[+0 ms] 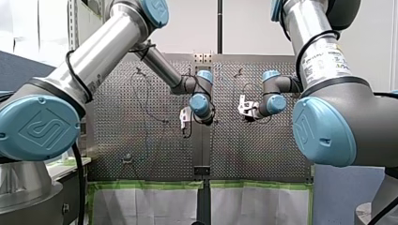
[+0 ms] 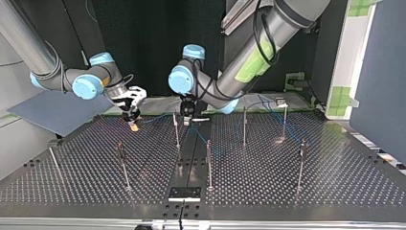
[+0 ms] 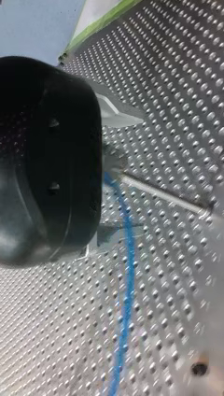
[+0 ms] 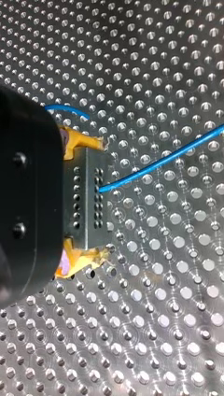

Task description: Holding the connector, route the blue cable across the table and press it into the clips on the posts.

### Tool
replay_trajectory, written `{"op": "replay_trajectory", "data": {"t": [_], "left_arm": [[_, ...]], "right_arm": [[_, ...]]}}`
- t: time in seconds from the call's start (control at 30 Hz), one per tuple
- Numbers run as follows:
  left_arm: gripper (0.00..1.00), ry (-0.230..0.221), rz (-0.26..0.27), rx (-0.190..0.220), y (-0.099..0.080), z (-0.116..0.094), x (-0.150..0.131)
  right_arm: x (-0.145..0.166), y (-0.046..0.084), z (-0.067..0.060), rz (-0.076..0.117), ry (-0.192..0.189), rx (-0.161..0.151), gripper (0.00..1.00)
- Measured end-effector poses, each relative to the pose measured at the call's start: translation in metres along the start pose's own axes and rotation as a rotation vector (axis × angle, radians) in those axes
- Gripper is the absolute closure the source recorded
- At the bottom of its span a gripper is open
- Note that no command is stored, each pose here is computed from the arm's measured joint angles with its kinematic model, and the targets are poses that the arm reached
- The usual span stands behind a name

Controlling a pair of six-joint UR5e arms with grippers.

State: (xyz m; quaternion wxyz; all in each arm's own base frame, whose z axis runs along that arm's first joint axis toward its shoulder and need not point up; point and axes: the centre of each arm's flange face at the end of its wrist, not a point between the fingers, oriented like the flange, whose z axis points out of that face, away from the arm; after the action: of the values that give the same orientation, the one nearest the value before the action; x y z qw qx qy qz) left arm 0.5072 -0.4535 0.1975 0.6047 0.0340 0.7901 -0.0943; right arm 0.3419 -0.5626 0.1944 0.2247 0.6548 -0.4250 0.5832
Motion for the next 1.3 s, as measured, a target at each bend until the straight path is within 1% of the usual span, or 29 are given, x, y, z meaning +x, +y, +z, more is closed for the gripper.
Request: {"op": "replay_trajectory", "data": {"t": [0.1, 0.23, 0.37, 0.47, 0.53, 0.7, 0.8, 0.87, 0.97, 1.1, 1.17, 1.3], "left_arm": [[0.00, 0.004, 0.016, 0.005, -0.004, -0.011, -0.003], [0.00, 0.017, 0.037, 0.018, -0.011, -0.023, 0.002], [0.00, 0.020, 0.046, 0.035, -0.025, -0.035, 0.007], [0.00, 0.006, 0.032, 0.047, -0.040, -0.044, 0.010], [0.00, -0.006, 0.013, 0.064, -0.051, -0.051, 0.013], [0.00, -0.037, -0.048, 0.129, -0.082, -0.064, 0.021], [0.00, -0.052, -0.076, 0.149, -0.091, -0.061, 0.024], [0.00, -0.051, -0.083, 0.151, -0.095, -0.058, 0.027], [0.00, -0.057, -0.103, 0.133, -0.096, -0.047, 0.032], [0.00, -0.068, -0.133, 0.105, -0.089, -0.022, 0.035], [0.00, -0.071, -0.139, 0.098, -0.088, -0.016, 0.032], [0.00, -0.096, -0.155, 0.097, -0.093, -0.008, 0.017]], "right_arm": [[0.000, 0.000, 0.000, -0.001, 0.000, 0.000, 1.00], [-0.001, 0.000, 0.000, -0.001, -0.001, 0.000, 1.00], [0.000, 0.001, 0.000, 0.000, 0.000, -0.002, 1.00], [0.000, 0.003, 0.000, 0.001, 0.001, -0.005, 1.00], [0.001, 0.005, 0.000, 0.001, 0.003, -0.007, 1.00], [0.004, 0.009, 0.000, 0.002, 0.006, -0.011, 1.00], [0.005, 0.011, 0.000, 0.001, 0.008, -0.014, 1.00], [0.006, 0.011, 0.000, 0.000, 0.008, -0.014, 1.00], [0.006, 0.012, 0.000, -0.001, 0.007, -0.012, 1.00], [0.007, 0.014, -0.001, -0.001, 0.006, -0.013, 1.00], [0.007, 0.015, -0.001, -0.001, 0.006, -0.015, 1.00], [0.007, 0.016, -0.001, -0.001, 0.006, -0.009, 1.00]]}}
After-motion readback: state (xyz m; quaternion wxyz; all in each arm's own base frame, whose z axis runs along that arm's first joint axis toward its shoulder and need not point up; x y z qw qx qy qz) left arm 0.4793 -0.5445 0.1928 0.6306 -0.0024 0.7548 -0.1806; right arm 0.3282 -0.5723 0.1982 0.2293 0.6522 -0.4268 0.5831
